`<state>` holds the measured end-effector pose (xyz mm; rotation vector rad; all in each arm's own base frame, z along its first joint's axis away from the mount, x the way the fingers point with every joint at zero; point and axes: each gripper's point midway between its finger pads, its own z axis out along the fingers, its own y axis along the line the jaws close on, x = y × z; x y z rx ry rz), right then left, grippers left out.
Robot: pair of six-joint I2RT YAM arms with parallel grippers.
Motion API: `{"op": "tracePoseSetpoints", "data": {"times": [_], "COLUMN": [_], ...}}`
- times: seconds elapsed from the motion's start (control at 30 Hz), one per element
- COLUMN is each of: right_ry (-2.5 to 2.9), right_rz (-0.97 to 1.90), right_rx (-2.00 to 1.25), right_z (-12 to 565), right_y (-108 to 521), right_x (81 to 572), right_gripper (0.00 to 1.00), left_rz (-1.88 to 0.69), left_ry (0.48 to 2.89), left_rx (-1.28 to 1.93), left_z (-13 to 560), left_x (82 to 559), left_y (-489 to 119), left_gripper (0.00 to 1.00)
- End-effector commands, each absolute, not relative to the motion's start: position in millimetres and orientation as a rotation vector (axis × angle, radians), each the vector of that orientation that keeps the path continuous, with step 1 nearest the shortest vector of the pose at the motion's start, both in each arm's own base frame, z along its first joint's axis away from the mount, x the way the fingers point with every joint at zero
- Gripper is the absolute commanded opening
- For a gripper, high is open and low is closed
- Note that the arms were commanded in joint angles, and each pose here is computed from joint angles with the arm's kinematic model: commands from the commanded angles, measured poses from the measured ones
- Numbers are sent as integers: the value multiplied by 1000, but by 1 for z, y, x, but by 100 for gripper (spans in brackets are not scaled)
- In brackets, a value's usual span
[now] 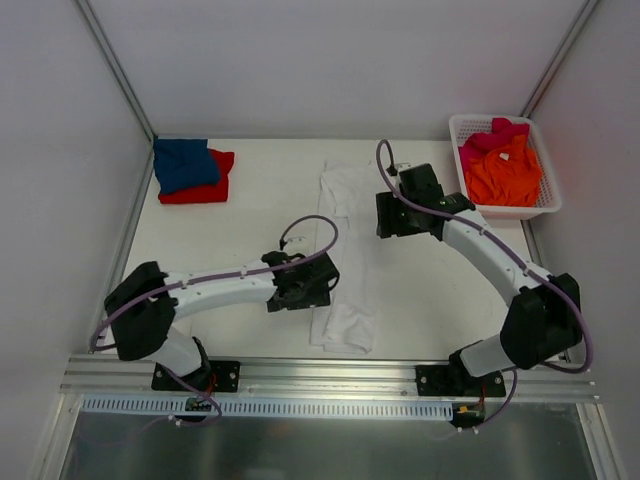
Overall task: Fold and stack the t-shirts
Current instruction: Fold the tshirt
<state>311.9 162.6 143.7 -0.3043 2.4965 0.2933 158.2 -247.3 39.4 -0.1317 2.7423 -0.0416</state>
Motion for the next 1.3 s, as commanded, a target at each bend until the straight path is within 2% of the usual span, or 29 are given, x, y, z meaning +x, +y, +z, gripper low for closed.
{"op": "tracePoseSetpoints", "data": {"times": [0.0, 0.2, 0.23, 0.3, 0.33, 0.63, 0.87, 1.27], "right_ry": [2438, 2423, 2476, 2452, 2497, 2495, 2513, 2589], "right_rz": [298, 333, 329, 367, 362, 447, 490, 625], "right_rx": [-336, -367, -367, -367, -363, -327, -293, -240], "right_z": [158, 160, 137, 142, 119, 93, 77, 35], "right_y": [177, 207, 210, 223, 226, 244, 246, 264], "right_x": [351, 416, 426, 449, 456, 515, 527, 519], "right_gripper": [62, 62, 62, 62, 62, 62, 62, 62], "left_rz": [-65, -87, -69, -49, -40, 28, 60, 66], "left_ry": [2570, 2334, 2329, 2325, 2328, 2363, 2374, 2378], "left_rx": [-225, -387, -382, -425, -421, -426, -439, -444], "left_z": [104, 165, 166, 165, 165, 148, 141, 138], "left_x": [187, 225, 227, 231, 232, 232, 232, 231], "left_y": [-207, -141, -134, -121, -119, -111, -106, -104], "left_gripper": [99, 99, 99, 99, 99, 99, 99, 99]}}
